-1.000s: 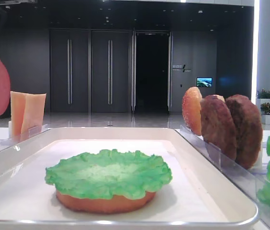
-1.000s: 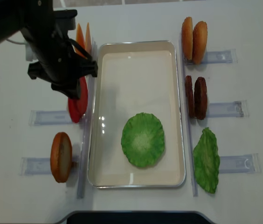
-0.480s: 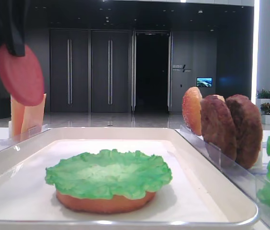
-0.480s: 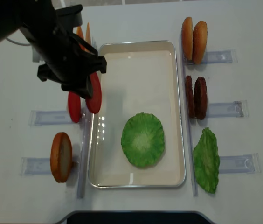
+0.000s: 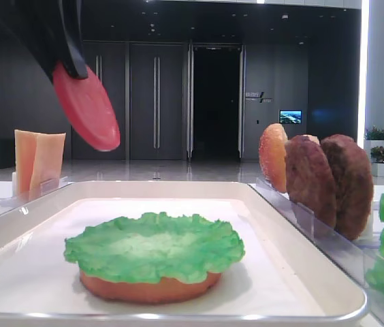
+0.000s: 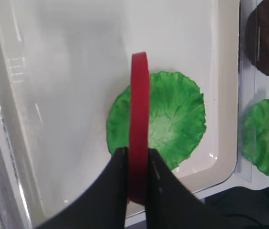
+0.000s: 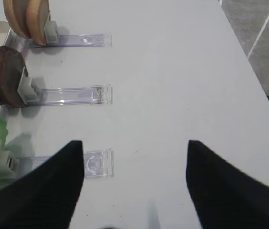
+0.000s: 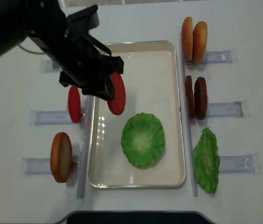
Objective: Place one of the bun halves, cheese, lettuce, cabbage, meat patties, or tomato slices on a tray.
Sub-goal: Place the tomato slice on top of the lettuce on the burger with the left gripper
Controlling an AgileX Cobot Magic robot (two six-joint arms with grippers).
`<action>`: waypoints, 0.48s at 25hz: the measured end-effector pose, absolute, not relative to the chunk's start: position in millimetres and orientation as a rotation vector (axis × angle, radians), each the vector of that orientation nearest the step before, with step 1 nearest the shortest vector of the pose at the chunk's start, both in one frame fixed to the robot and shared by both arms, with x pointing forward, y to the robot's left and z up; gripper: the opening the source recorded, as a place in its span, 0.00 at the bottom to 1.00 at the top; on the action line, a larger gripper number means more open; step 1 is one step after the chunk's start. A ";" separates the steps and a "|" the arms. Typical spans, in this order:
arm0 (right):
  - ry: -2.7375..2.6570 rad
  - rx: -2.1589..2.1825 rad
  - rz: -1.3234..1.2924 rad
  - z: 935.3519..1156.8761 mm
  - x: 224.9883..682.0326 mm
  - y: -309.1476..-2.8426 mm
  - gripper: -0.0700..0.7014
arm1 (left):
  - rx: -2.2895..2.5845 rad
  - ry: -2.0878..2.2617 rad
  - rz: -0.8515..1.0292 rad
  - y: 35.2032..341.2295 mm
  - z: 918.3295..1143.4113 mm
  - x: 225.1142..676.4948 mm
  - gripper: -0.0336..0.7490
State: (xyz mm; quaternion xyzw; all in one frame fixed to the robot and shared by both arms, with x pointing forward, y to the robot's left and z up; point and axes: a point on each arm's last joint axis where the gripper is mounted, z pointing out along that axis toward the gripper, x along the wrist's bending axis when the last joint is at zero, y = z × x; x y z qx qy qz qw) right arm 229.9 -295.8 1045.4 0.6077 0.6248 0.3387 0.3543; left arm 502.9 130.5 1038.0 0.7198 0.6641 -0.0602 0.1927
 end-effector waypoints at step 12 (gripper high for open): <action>1.615 1.571 0.875 1045.4 229.9 -295.8 0.70 | 2.068 1.702 -0.324 113.3 1021.4 486.3 0.12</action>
